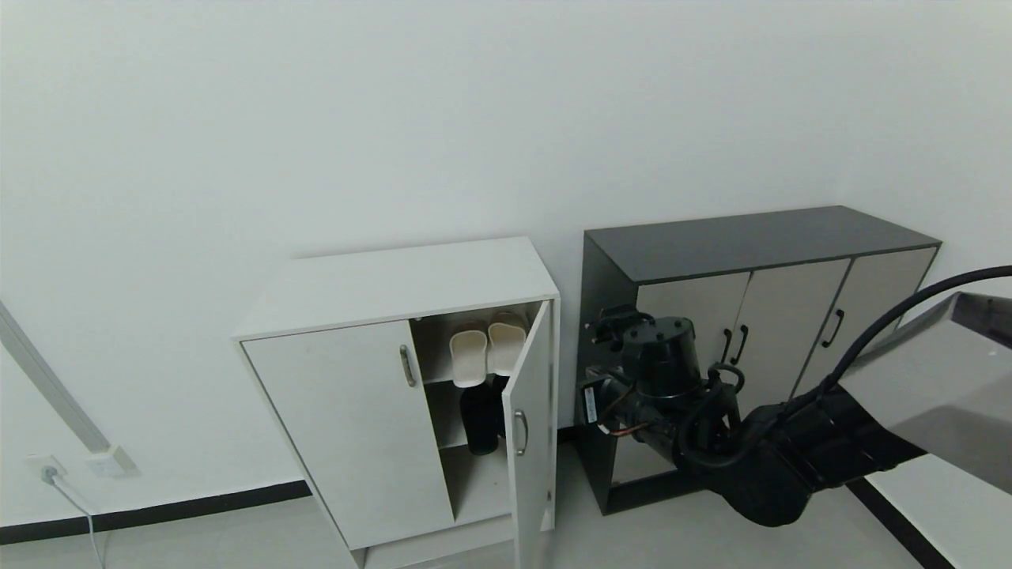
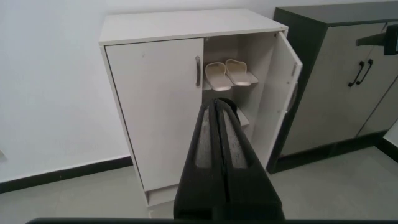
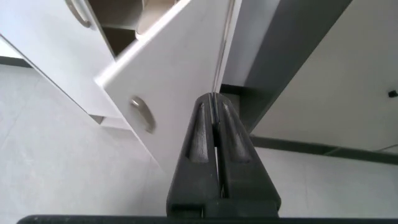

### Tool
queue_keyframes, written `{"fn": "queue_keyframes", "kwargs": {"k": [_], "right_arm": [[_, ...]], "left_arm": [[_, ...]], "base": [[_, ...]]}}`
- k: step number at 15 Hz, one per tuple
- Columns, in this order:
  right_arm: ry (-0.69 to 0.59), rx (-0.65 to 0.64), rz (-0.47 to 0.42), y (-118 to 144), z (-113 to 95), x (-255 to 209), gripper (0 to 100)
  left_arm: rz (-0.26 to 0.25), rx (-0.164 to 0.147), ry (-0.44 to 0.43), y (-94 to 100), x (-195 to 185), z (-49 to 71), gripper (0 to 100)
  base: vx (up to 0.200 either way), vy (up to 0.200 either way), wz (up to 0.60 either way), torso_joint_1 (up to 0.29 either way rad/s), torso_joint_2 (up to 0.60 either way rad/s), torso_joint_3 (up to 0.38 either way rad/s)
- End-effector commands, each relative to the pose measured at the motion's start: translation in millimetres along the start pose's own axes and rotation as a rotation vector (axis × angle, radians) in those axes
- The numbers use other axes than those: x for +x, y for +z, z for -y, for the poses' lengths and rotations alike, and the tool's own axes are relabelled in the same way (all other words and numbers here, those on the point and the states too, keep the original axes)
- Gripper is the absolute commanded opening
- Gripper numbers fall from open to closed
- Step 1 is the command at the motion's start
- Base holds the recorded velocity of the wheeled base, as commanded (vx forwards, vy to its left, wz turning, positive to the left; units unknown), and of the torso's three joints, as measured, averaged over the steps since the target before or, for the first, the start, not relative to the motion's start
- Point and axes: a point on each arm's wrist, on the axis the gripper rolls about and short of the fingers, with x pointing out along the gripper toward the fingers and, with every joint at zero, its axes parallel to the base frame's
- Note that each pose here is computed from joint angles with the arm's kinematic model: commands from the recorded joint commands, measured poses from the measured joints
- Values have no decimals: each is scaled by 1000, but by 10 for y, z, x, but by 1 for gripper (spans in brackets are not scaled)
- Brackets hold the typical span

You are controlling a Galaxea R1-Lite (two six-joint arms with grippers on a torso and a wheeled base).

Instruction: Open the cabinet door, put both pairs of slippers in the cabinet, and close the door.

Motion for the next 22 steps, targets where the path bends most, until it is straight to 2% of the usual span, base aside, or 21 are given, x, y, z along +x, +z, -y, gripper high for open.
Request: {"fn": "queue_keyframes", "kwargs": {"k": [1,6,11,16,20,22], "right_arm": [[7,-4,2,4,-16,-45,0],[35,-10,7,-39,-103,-78,0],[45,-42,16,-68,-97,-103,0],[66,-43,10,-90,-111,-104,0],[100,-40,3,-192,-48,-111,0],[95,-47,-27,-288,37,-134,0]], "left_arm": [[-2,0,0,-1,1,0,0],[-2,0,0,-1,1,0,0],[-2,1,0,-1,1,0,0],[-2,0,0,-1,1,0,0],[-2,0,0,-1,1,0,0],[-2,0,0,-1,1,0,0]], "base": [[0,0,0,0,0,0],[0,0,0,0,0,0],[0,0,0,0,0,0],[0,0,480,2,2,3],[0,0,0,0,0,0],[0,0,0,0,0,0]]}}
